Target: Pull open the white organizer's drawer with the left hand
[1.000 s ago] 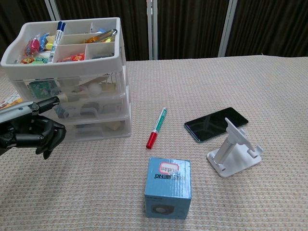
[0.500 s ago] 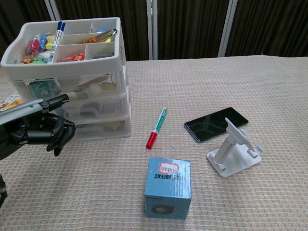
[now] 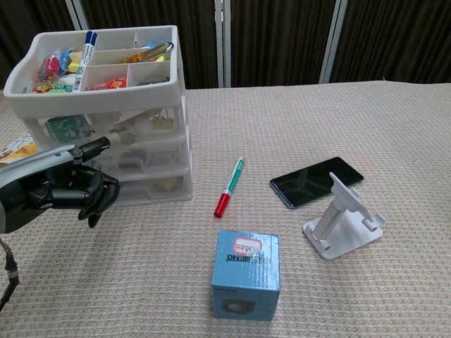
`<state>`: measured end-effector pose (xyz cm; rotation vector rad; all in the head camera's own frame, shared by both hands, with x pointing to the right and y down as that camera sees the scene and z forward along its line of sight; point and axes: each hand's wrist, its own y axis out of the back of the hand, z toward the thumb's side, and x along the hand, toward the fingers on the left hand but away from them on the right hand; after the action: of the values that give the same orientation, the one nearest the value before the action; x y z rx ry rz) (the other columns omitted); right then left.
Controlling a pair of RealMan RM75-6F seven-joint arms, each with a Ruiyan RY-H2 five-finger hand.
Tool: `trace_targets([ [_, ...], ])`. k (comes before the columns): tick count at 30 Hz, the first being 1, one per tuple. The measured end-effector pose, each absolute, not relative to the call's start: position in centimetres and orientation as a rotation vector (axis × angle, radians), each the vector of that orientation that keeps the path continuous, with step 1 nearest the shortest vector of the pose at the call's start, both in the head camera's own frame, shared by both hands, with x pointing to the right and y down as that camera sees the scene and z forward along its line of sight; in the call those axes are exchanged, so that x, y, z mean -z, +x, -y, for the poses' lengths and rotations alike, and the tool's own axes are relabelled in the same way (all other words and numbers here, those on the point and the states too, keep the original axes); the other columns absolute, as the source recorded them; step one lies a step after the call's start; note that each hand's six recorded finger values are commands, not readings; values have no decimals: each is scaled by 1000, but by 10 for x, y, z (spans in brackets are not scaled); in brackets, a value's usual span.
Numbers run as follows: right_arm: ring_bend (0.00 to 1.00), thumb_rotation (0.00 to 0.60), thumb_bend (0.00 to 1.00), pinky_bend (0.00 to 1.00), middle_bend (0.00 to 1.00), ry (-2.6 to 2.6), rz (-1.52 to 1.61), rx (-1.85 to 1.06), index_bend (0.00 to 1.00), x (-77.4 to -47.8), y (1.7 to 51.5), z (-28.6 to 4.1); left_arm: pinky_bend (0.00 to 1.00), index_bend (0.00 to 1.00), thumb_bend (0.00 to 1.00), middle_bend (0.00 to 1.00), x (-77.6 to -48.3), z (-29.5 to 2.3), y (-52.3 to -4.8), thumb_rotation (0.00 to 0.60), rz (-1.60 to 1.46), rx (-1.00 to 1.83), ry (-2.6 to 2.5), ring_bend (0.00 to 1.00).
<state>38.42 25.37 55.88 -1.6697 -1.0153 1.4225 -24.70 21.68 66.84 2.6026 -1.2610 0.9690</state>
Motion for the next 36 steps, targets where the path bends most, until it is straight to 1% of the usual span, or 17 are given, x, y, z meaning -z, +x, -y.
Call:
trace_targets([
  [4,0,600,11,0,0,-1670,1013,-1422,0,-559,384,-254,626,74,969,727,-665,-218,-247,600,1258,-954,2616,757],
  [10,0,600,11,0,0,-1670,1010,-1423,0,-559,383,-255,626,100,969,727,-660,-220,-246,600,1253,-935,2632,757],
  [32,0,600,11,0,0,-1670,1006,-1424,0,-560,383,-255,626,100,970,727,-648,-239,-248,600,1202,-906,2691,757],
  [36,0,600,11,0,0,-1670,1003,-1422,0,-560,382,-256,626,72,970,727,-645,-243,-252,600,1218,-903,2702,757],
])
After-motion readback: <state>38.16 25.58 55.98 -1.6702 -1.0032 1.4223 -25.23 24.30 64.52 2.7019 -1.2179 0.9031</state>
